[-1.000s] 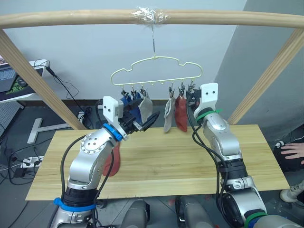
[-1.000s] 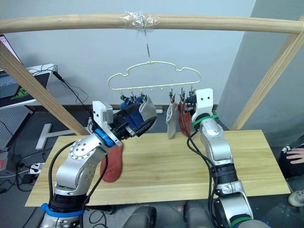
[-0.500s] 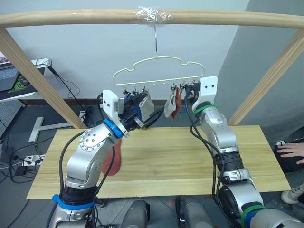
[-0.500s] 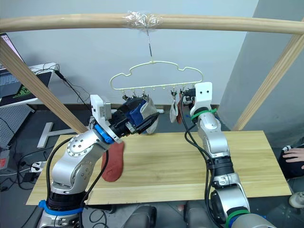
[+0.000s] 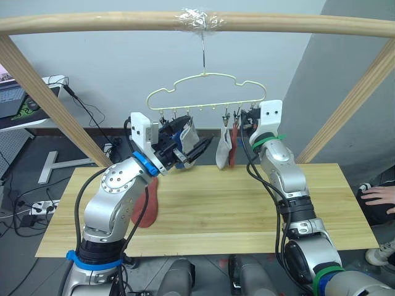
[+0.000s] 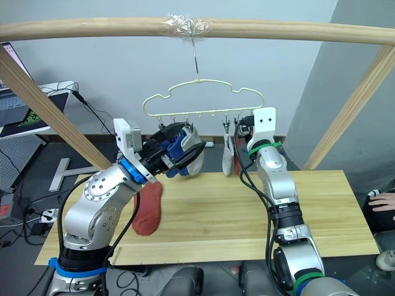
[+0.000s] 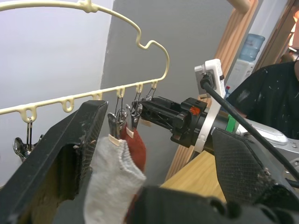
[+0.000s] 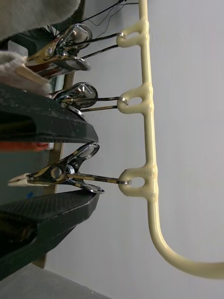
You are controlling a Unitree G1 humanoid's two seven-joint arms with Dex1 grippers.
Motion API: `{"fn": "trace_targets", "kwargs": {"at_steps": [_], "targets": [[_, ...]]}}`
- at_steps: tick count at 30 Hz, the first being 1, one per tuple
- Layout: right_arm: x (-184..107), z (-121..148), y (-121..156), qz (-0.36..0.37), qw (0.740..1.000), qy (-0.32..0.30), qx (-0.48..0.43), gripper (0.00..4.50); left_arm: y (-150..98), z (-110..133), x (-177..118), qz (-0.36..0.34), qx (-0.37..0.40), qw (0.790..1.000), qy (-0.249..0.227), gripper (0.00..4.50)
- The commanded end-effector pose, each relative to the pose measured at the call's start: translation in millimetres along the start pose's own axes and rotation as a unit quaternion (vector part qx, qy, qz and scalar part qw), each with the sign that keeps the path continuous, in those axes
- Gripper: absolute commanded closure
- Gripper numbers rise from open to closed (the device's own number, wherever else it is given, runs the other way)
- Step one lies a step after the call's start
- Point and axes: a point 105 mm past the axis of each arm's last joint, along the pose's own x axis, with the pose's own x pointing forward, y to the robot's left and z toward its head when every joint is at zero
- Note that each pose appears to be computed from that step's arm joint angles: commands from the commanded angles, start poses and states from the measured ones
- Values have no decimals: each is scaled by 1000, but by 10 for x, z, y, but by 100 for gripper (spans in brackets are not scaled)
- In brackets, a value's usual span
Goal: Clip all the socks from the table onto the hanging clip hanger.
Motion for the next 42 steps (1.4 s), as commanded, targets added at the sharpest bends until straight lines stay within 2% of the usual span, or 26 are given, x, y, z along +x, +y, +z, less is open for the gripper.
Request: {"fn": "trace_targets", "kwargs": {"at_steps": [1, 10, 13, 16, 31, 33, 34, 36, 39, 42], "targets": [[25, 188, 5, -1, 999, -32, -2, 300, -48, 156, -7, -9, 16, 1000, -23, 36], [28, 200, -16, -3, 999, -35, -2, 300, -73, 171, 7, -12, 15, 999, -27, 36], [25, 210, -22, -3, 999, -37, -1, 355, -74, 175, 10, -11, 14, 999, -29, 36], [25, 212, -29, -3, 999, -37, -2, 437, -82, 170, 16, -11, 12, 999, -29, 36], [-5, 204, -38, 21, 999, -30, -16, 439, -128, 89, 4, -2, 2, 1000, -26, 36], [-5, 208, -22, 23, 999, -31, -14, 367, -123, 91, 8, -1, 1, 1000, -27, 36], [-1, 209, -20, 23, 999, -31, -14, 350, -120, 91, 12, -1, 1, 1000, -27, 36], [8, 209, -14, 20, 999, -30, -14, 288, -121, 100, 18, -1, 2, 1000, -28, 36], [18, 203, -5, 18, 999, -29, -13, 179, -119, 103, 19, -2, 2, 1000, -28, 36], [28, 207, -3, 17, 999, -29, -12, 179, -121, 110, 24, -2, 2, 1000, -29, 36]]}}
